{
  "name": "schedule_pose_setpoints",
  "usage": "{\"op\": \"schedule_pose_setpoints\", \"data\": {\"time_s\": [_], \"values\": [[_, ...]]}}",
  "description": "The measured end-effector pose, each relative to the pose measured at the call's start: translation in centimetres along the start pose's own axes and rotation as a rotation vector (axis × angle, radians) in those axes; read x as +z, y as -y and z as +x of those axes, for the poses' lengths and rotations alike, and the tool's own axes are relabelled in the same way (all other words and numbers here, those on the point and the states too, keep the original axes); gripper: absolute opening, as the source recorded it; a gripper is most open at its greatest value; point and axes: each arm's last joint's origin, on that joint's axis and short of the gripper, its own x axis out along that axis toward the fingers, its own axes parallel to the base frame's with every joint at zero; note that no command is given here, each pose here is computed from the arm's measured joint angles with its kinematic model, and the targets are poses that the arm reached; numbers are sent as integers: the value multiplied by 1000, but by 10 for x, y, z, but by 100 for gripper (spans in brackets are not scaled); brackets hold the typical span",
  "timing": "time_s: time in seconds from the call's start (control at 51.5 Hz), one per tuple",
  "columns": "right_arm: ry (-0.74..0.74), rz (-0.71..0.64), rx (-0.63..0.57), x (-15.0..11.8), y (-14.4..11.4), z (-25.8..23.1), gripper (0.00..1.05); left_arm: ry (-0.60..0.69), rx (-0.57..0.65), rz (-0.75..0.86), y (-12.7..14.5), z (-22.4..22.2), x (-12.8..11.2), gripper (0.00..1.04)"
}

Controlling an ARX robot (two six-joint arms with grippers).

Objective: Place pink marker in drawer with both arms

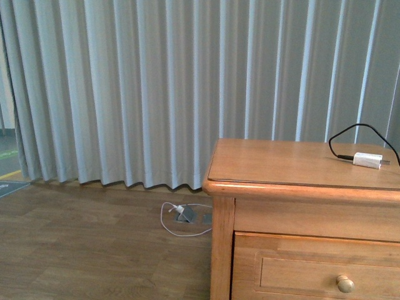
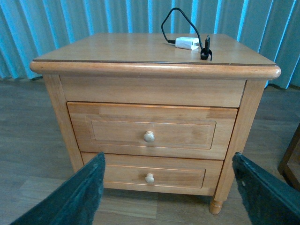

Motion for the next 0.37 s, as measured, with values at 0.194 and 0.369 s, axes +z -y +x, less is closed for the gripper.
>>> {"op": "schedule_pose_setpoints", "data": {"time_s": [0.194,0.369], "values": [[0,1,0,0,0,0,96,0,1,0,0,0,0,99],[0,1,0,0,0,0,96,0,0,0,0,0,0,99]]}}
